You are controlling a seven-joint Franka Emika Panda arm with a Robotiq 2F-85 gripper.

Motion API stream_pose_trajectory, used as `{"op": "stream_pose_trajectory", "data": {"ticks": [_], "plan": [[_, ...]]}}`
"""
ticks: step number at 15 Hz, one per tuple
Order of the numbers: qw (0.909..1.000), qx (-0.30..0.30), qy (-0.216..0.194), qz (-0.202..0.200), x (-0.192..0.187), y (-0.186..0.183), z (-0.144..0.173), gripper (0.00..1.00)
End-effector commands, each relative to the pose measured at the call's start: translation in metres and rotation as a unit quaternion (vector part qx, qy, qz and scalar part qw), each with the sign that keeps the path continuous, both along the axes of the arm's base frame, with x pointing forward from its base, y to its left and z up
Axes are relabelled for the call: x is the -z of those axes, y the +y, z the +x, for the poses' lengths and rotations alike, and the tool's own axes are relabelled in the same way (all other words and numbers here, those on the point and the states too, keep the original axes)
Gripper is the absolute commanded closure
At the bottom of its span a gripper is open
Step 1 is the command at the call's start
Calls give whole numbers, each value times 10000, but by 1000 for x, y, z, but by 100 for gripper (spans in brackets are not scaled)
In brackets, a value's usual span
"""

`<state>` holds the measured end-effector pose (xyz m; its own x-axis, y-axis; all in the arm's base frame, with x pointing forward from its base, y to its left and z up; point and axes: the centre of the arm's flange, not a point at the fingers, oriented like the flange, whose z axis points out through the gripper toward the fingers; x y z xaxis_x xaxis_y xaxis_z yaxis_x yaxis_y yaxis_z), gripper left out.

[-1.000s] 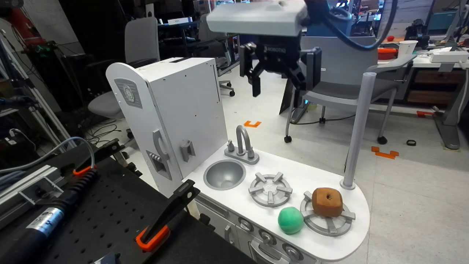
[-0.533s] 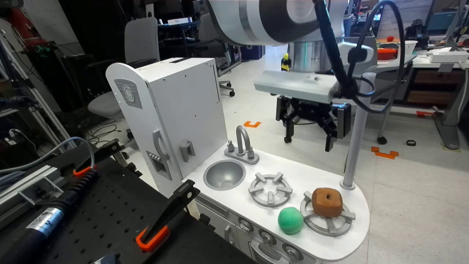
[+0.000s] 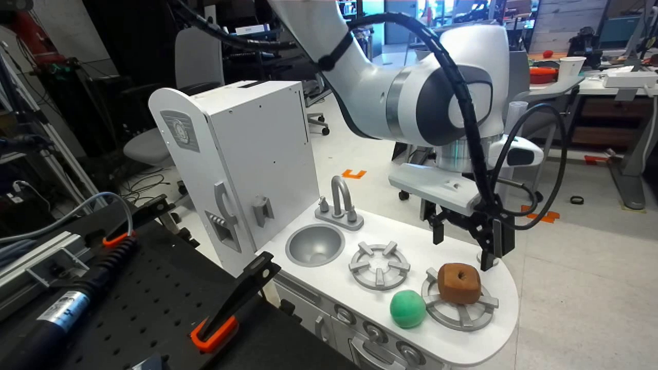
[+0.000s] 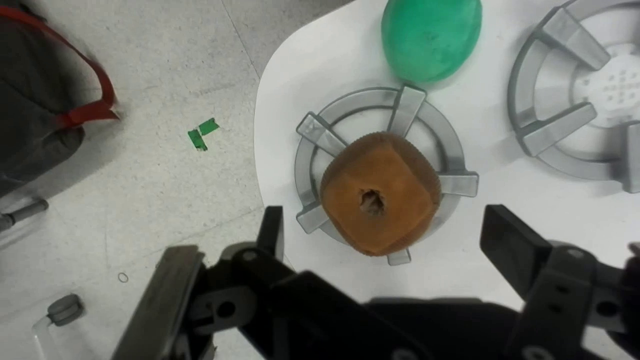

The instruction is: Move the brown object to the left

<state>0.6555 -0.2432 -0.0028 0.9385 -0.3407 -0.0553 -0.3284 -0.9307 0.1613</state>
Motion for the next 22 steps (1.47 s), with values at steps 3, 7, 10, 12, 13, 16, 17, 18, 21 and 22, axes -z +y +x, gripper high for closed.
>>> {"op": "stream_pose_trajectory", "data": {"ticks": [3, 7, 10, 12, 13, 16, 17, 18, 21, 22], "plan": [[9981, 340, 479, -191, 49, -8, 66, 0], [9951, 574, 727, -348, 67, -11, 83, 0], [9922, 692, 884, -534, 78, -14, 89, 0], [9905, 722, 946, -690, 80, -12, 88, 0], [9896, 738, 980, -754, 83, -10, 87, 0], [9875, 738, 1047, -922, 87, -4, 84, 0], [9876, 779, 1043, -881, 88, 0, 84, 0], [9878, 798, 1032, -854, 89, 3, 84, 0], [9907, 665, 971, -679, 88, 17, 88, 0], [9919, 574, 932, -648, 87, 21, 90, 0]]}}
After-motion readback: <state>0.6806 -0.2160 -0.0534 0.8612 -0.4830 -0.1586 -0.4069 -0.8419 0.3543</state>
